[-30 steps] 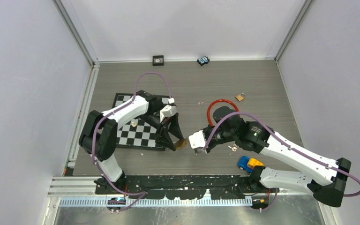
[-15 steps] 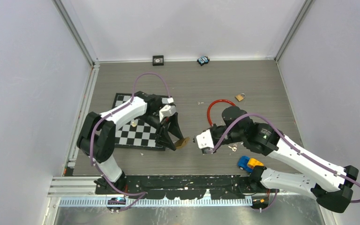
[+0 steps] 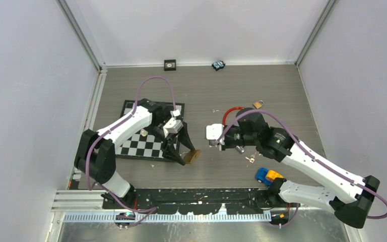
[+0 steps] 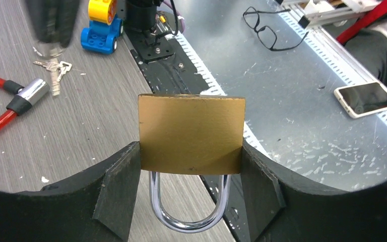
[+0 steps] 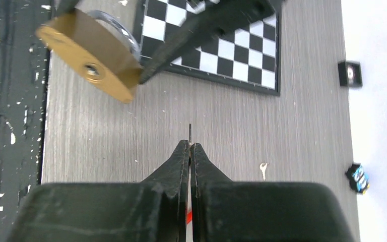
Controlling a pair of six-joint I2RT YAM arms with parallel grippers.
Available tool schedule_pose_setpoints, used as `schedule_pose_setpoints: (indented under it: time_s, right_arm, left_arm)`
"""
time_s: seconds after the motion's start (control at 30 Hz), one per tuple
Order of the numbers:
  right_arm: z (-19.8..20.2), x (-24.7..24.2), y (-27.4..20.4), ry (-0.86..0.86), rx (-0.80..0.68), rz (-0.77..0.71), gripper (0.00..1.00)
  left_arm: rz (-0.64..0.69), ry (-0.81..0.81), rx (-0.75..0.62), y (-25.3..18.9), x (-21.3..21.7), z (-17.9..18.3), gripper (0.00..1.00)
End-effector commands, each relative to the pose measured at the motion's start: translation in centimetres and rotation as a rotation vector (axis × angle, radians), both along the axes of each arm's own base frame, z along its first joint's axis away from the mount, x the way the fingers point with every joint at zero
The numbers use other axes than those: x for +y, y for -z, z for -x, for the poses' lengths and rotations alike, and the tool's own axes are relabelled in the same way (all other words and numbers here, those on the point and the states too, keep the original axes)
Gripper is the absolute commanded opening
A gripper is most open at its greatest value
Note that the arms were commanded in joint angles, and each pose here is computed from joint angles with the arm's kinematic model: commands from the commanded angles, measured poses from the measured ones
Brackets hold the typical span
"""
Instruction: Unlock with the key
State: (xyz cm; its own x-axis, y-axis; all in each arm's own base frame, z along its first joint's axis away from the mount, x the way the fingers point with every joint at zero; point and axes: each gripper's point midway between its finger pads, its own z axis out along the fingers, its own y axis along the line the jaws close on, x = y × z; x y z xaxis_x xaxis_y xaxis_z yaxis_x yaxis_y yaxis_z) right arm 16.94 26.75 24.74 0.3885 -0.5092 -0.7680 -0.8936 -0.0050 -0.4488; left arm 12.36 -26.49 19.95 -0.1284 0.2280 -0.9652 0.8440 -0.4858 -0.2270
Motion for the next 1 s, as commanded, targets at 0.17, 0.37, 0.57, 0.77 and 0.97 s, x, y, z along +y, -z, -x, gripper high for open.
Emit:
schedule_pose_setpoints:
  time_s: [0.17, 0.37, 0.57, 0.77, 0.97]
  right_arm:
    - [-4.2, -0.4, -0.5, 0.232, 0.084, -0.075, 0.01]
    - [-3.1, -0.7, -0.3, 0.194, 0.174, -0.099, 0.01]
    - [-0.6, -1.1, -0.8, 0.075, 0.192, -0.082, 0.01]
    - [-0.2, -1.4, -0.8, 0.063, 0.184, -0.068, 0.0]
    - [0.4, -1.7, -1.1, 0.044, 0.186, -0.058, 0.01]
  left_arm:
    - [0.119, 0.037, -0.263, -3.4, 0.9, 0.7, 0.0]
    - [0.175, 0.044, -0.405, -4.6, 1.2, 1.0, 0.0]
    - [0.264, 0.067, -0.479, -6.6, 1.6, 2.7, 0.0]
    - [0.34, 0.088, -0.488, -7.8, 1.8, 4.9, 0.0]
    - [0.382, 0.096, -0.529, -8.1, 2.4, 6.1, 0.0]
